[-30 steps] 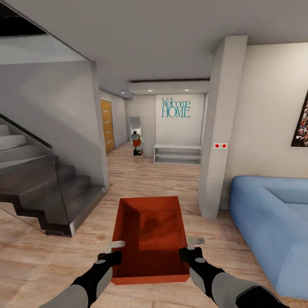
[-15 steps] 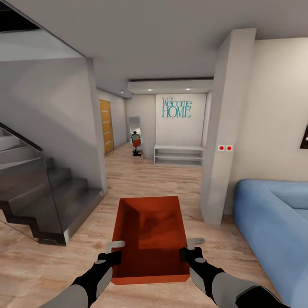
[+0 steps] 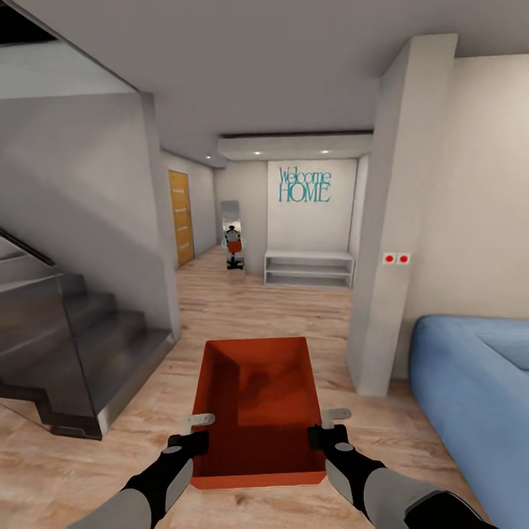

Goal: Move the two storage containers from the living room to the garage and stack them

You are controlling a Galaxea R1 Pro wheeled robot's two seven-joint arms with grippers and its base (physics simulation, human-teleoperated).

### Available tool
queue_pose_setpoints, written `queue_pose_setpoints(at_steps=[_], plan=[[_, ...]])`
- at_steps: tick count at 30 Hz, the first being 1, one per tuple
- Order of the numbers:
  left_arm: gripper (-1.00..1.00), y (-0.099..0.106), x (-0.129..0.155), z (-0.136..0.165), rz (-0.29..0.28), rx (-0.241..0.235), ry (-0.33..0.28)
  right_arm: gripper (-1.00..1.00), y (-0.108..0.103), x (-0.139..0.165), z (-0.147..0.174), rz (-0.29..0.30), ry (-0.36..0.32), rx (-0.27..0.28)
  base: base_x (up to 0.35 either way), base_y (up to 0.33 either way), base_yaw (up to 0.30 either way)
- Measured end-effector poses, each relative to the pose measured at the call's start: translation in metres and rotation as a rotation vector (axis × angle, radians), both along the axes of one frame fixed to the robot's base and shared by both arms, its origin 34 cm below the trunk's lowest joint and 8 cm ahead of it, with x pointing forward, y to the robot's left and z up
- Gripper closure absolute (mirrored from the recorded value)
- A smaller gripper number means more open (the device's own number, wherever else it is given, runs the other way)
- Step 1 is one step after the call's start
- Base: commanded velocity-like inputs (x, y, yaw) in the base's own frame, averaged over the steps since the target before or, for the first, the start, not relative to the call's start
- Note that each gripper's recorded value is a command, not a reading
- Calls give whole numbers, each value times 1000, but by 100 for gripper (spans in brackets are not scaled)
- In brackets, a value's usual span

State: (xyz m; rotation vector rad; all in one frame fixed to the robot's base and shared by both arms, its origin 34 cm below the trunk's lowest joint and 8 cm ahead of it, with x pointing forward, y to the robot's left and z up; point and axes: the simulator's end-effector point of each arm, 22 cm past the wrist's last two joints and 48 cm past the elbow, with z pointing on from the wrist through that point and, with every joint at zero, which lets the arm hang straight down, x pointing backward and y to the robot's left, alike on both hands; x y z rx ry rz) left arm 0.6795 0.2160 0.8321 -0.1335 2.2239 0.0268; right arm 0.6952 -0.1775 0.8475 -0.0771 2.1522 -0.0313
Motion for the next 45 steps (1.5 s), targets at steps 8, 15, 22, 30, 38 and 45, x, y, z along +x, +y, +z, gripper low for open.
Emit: queue_pose_setpoints(at_steps=[8,15,22,30,38,45], plan=[[100,0,0,0,0,0,0,100,0,0,0,0,0,0,322,0,0],[100,0,0,0,0,0,1,100,0,0,0,0,1,0,322,0,0],[100,0,0,0,0,0,1,100,0,0,0,0,1,0,322,0,0],[100,0,0,0,0,0,1,100,0,0,0,0,1,0,322,0,0],[100,0,0,0,0,0,1,100,0,0,0,0,1,0,322,0,0],[100,0,0,0,0,0,1,100,0,0,0,0,1,0,322,0,0]])
